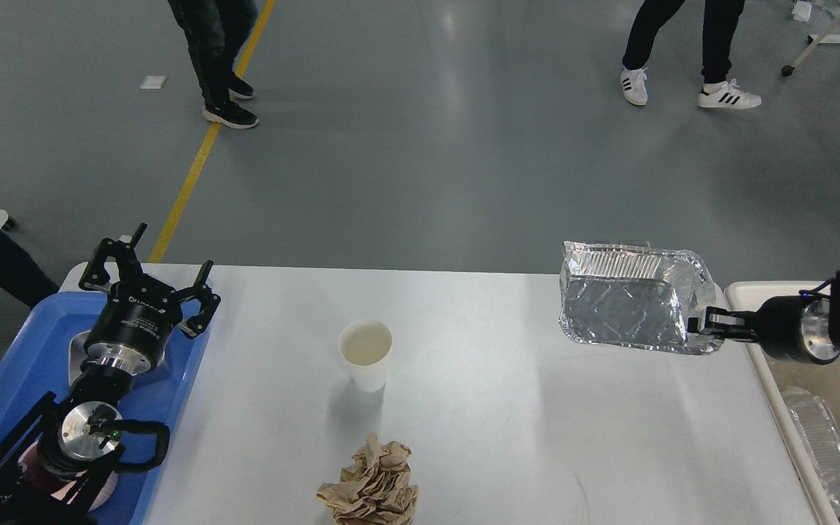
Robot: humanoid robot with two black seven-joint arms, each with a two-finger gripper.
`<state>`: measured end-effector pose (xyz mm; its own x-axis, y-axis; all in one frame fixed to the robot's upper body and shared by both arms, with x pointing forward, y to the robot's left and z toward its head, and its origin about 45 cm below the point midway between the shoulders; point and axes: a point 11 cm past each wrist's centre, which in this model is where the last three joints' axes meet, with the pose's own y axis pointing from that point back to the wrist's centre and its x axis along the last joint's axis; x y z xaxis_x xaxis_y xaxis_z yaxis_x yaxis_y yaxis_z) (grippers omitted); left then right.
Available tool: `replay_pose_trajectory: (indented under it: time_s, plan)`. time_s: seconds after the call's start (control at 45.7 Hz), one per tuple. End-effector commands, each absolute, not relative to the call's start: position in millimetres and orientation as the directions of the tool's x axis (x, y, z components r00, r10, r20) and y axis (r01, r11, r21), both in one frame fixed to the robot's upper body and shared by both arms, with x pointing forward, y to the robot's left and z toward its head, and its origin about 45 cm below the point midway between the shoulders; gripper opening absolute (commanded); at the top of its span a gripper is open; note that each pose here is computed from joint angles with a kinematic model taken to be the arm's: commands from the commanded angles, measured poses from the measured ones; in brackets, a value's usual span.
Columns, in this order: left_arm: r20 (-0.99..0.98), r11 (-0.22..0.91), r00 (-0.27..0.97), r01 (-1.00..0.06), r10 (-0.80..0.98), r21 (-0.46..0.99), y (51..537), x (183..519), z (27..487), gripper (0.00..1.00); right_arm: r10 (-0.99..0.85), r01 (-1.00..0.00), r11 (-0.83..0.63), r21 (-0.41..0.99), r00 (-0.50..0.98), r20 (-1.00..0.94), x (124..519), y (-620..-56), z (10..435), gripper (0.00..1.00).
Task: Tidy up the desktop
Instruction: 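Lift the foil tray up with the right gripper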
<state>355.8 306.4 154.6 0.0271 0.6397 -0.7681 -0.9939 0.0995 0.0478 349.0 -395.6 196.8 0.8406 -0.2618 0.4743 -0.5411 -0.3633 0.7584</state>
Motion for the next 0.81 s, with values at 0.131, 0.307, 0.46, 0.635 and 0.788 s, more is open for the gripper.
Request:
replay_pose_trajectory:
  time_s: [0.131,0.307,0.46,0.635,0.788]
  plan:
    - [-0.769,0.102,0.025,-0.993,0.639,0.052,305.3,355.2,153.3,0.97,-0.242,-0.52,-0.296,0.801,0.852,0.464,324.6,-430.9,256.2,0.0]
    - [-0.767,0.102,0.025,-0.993,0.641,0.053,305.8,355.1,153.7,0.97,-0.29,-0.536,-0.258,0.804,0.837,0.465,331.3,-434.0,276.7,0.0]
    - [-0.75,0.108,0.019,-0.992,0.661,0.07,310.5,350.8,150.2,0.97,-0.255,-0.509,-0.209,0.835,0.853,0.456,343.5,-413.2,267.0,0.0]
    - [-0.74,0.098,0.004,-0.992,0.672,0.083,315.1,349.8,148.8,0.97,-0.268,-0.46,-0.22,0.86,0.876,0.4,351.4,-377.3,254.4,0.0]
    - [-0.74,0.098,0.003,-0.992,0.673,0.085,314.8,349.7,148.4,0.97,-0.215,-0.456,-0.278,0.846,0.887,0.407,362.7,-337.1,254.6,0.0]
